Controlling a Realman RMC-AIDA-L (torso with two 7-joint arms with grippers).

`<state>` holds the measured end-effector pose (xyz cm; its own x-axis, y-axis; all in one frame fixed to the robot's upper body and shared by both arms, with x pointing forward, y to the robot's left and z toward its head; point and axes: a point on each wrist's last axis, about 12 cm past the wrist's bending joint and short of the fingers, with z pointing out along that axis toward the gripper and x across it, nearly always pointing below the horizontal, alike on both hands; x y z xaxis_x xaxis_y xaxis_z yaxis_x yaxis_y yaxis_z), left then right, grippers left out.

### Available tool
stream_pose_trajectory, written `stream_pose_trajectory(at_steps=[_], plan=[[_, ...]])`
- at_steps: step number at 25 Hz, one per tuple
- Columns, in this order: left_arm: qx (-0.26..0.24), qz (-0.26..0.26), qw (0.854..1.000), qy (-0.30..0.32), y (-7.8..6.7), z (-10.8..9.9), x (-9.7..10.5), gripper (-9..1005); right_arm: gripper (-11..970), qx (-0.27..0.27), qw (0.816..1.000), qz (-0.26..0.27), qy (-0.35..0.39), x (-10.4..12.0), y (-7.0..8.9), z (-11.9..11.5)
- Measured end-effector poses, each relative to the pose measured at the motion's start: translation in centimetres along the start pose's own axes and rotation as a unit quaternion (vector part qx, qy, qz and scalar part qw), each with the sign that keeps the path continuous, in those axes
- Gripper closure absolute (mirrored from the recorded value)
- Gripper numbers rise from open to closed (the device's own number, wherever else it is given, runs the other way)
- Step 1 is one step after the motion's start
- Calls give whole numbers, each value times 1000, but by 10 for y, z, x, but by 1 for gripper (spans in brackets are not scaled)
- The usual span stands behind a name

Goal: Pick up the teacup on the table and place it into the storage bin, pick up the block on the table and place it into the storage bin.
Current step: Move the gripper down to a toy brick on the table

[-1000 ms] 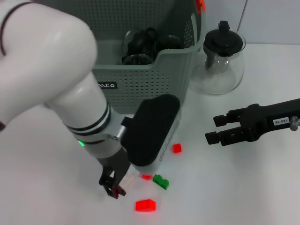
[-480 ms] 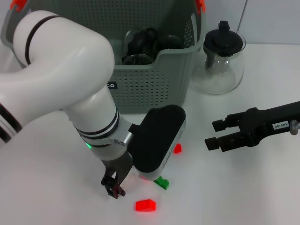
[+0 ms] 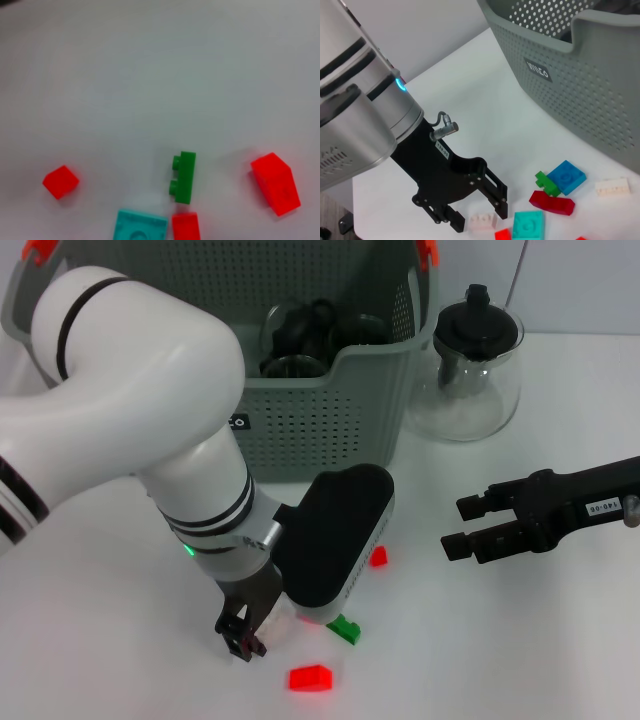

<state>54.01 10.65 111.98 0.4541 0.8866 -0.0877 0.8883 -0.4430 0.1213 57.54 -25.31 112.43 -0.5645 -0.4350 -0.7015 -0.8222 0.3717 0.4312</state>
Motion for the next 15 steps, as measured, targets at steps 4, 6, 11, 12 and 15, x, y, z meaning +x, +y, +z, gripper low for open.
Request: stream_pose_trajectory(at_steps=[4, 6, 11, 12, 15], plan=[[3, -1, 1000, 3, -1, 1, 1, 245, 118, 1, 1000, 2, 0, 1, 0, -1], [4, -1, 1000, 3, -1, 1, 2, 248, 118, 3, 1000, 2, -1, 2, -1, -1], [8, -2, 1000, 5, -2, 2, 2, 289, 118, 4, 1000, 2, -2, 1, -1, -2], [9, -2, 1000, 5, -2, 3, 2, 323, 118, 4, 1000, 1, -2, 1, -1, -2], [13, -3, 1000, 7, -2, 5, 3, 424, 118, 4, 1000, 1, -2, 1, -1, -2]])
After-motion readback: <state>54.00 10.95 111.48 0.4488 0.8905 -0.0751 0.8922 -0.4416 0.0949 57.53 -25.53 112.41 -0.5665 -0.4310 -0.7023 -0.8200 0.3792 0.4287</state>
